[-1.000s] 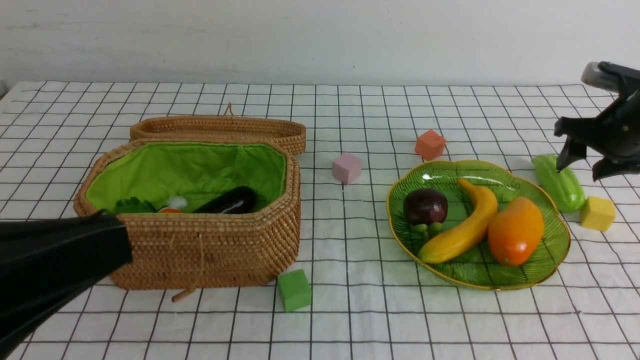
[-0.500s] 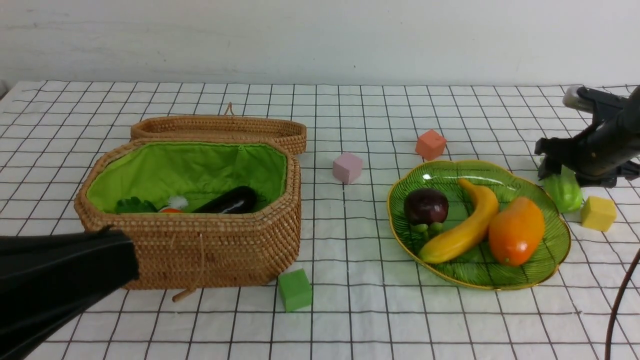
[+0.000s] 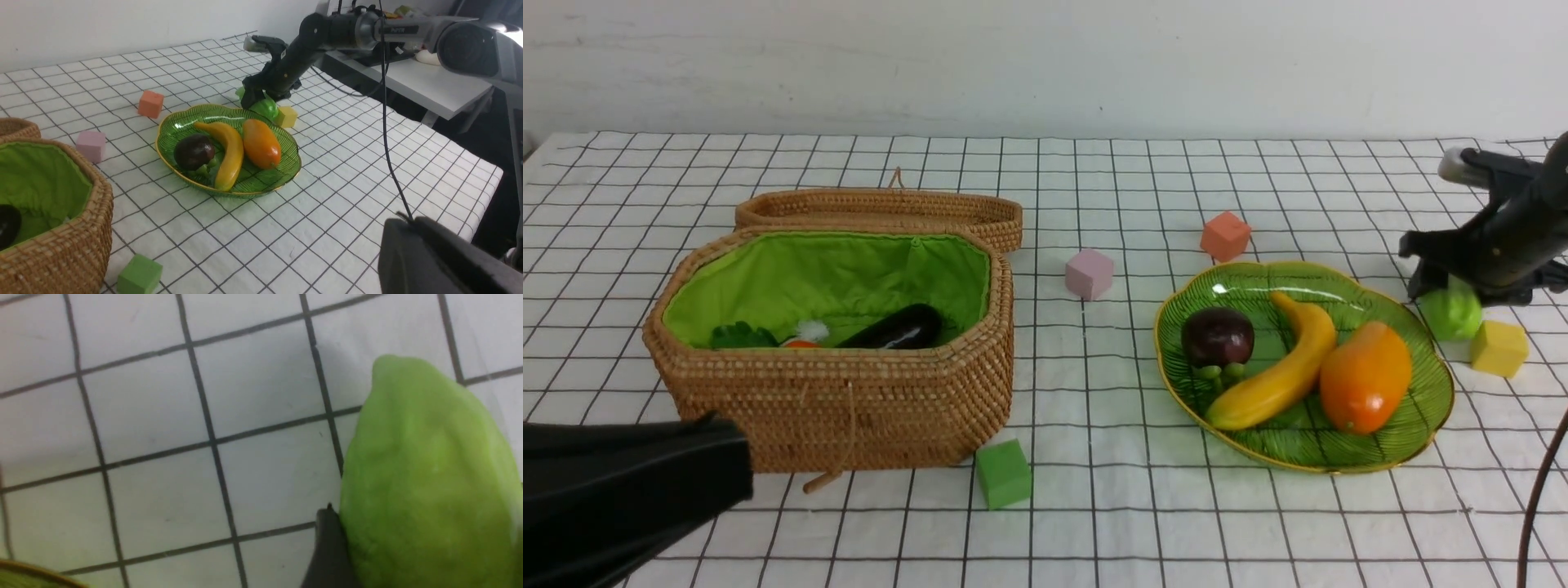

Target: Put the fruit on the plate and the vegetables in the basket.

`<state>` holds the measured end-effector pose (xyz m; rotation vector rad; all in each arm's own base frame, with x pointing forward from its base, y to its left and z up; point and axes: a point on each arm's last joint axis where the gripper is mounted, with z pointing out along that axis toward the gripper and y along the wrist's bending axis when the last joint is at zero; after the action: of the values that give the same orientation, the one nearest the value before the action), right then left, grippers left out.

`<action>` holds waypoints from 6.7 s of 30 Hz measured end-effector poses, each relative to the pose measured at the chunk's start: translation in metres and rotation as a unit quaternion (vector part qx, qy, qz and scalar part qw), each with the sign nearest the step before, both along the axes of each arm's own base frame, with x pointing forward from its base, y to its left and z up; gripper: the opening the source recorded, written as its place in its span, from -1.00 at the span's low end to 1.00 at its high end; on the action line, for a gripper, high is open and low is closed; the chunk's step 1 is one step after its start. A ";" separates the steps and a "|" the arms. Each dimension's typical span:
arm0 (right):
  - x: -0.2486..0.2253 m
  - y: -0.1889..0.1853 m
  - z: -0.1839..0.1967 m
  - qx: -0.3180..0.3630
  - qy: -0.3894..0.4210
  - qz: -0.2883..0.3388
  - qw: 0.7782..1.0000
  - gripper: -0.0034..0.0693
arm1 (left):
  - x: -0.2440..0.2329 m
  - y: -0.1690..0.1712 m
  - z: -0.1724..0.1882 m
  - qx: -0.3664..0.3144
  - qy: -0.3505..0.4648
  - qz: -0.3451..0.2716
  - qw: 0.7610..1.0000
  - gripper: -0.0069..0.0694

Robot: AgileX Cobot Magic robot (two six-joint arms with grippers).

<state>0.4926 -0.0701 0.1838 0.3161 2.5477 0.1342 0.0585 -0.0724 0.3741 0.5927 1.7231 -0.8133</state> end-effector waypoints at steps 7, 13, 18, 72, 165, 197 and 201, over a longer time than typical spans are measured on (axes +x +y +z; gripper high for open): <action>-0.034 0.046 0.133 0.034 -0.083 0.087 0.992 0.38 | 0.002 0.002 -0.004 0.035 -0.011 0.009 0.999 -0.85; -0.074 0.170 0.192 0.095 -0.171 0.328 0.924 0.38 | 0.009 0.010 -0.005 0.061 -0.021 0.061 0.996 -0.85; -0.100 0.280 0.192 0.166 -0.229 0.468 0.837 0.38 | 0.018 0.022 -0.008 0.082 -0.010 0.144 0.986 -0.85; -0.386 0.149 0.180 0.078 0.012 0.258 0.963 -0.88 | -0.017 0.041 -0.125 -0.126 -0.022 0.097 0.987 -0.85; -0.440 0.072 -0.010 -0.089 -0.341 0.065 0.934 -0.86 | -0.003 0.061 -0.184 0.026 -0.067 0.333 0.940 -0.85; -0.440 0.072 -0.010 -0.089 -0.341 0.065 0.934 -0.77 | -0.007 0.060 -0.204 0.027 0.059 0.332 0.941 -0.85; -0.440 0.072 -0.010 -0.089 -0.341 0.065 0.934 -0.77 | -0.007 0.060 -0.204 0.027 0.059 0.332 0.941 -0.85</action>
<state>0.0524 0.0017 0.1741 0.0148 1.8687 0.0476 0.0511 -0.0128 0.1698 -0.0261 1.8902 -0.3211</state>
